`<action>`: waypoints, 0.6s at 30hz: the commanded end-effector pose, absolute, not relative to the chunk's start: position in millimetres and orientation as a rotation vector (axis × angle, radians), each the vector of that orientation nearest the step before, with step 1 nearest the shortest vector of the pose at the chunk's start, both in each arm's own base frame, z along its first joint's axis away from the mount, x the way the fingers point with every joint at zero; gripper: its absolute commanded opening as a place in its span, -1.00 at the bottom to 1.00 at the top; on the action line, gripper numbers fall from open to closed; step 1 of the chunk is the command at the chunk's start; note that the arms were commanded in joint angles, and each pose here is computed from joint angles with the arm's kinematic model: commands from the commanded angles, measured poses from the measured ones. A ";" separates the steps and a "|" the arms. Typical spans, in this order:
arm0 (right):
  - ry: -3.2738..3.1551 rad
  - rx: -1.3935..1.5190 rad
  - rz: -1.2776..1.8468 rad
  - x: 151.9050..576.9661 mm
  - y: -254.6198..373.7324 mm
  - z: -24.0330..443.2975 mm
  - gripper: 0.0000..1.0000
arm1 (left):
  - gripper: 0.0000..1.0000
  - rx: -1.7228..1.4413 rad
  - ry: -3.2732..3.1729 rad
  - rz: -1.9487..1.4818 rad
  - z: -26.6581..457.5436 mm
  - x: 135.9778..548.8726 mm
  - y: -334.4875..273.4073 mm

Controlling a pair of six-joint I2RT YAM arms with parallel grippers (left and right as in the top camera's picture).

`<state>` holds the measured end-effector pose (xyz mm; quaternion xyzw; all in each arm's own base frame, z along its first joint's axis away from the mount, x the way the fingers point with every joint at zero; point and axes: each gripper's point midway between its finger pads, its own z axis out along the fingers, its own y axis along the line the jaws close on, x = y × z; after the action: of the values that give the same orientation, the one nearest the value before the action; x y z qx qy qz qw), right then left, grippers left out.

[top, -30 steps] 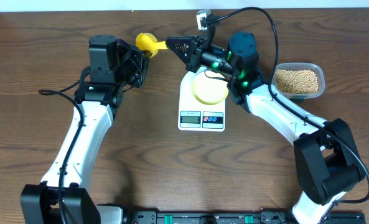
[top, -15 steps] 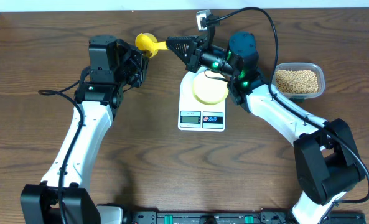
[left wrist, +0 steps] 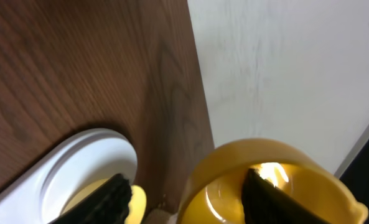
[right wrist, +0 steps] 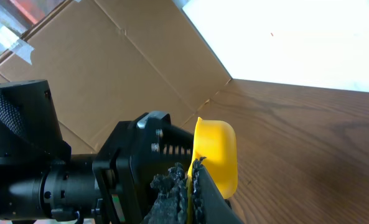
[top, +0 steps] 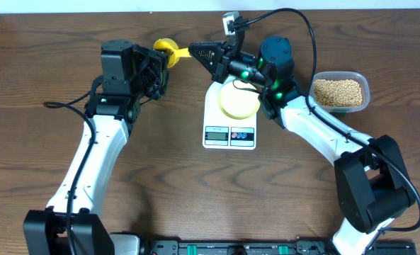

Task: Scoop item into bowl and weigh 50g on scale
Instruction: 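Open the left gripper to release the scoop to the right gripper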

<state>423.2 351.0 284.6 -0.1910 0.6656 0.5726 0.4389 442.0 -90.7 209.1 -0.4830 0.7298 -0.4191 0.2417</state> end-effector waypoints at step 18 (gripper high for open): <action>1.604 -0.524 1.342 434.0 342.4 288.1 -0.98 | 0.68 -1.276 2.005 -1.150 216.9 439.8 -92.1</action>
<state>423.6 350.3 284.4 -0.2082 0.6607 0.5609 0.4534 441.0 -90.7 207.8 -0.4831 0.7316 -0.4171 0.2397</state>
